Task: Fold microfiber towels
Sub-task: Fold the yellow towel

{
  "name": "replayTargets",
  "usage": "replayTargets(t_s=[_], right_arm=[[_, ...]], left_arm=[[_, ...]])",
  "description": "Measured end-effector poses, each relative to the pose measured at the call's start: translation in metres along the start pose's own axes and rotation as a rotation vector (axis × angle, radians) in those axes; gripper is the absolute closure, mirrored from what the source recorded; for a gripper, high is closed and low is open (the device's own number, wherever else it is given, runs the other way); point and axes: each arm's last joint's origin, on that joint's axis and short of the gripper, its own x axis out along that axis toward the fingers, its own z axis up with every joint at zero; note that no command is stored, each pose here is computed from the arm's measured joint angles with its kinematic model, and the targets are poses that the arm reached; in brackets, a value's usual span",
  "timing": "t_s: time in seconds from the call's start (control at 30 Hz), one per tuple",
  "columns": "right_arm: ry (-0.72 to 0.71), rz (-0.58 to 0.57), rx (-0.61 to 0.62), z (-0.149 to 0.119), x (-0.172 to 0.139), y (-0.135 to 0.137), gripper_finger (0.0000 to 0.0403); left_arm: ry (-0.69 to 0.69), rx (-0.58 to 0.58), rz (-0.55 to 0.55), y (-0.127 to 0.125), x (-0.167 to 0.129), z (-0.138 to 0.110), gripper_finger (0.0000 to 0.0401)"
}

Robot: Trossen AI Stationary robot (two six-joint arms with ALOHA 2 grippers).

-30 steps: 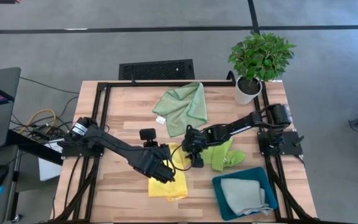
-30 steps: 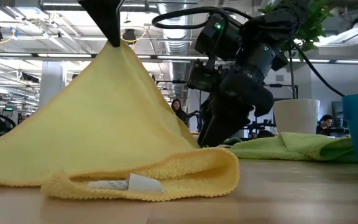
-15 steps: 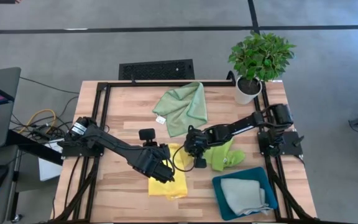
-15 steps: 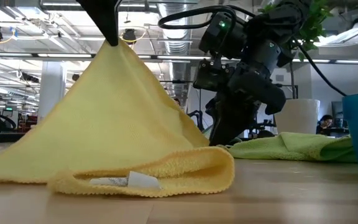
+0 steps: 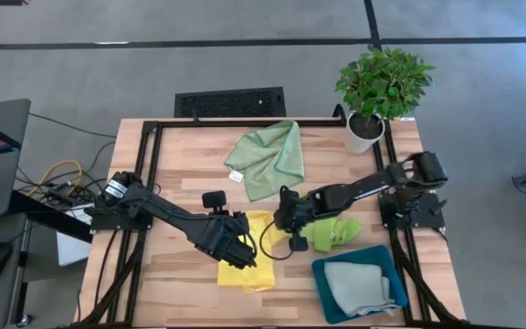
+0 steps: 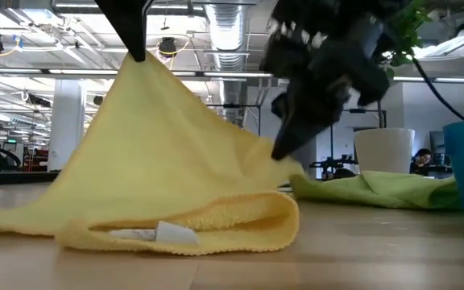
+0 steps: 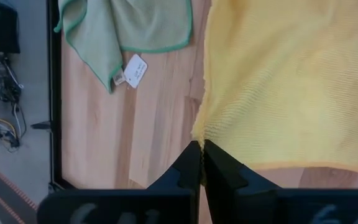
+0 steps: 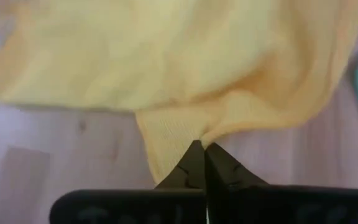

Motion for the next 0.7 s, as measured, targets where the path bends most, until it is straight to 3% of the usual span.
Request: replayTargets(t_s=[0.37,0.7], right_arm=[[-0.109,-0.131,-0.043,0.014,-0.056,0.017,0.0399],[-0.103,-0.410,-0.027,0.008,-0.103,0.014,0.0398]], left_arm=[[0.010,-0.038,-0.018,-0.002,-0.001,-0.002,0.0401],[-0.103,-0.178,0.101,0.000,-0.002,0.000,0.0401]])
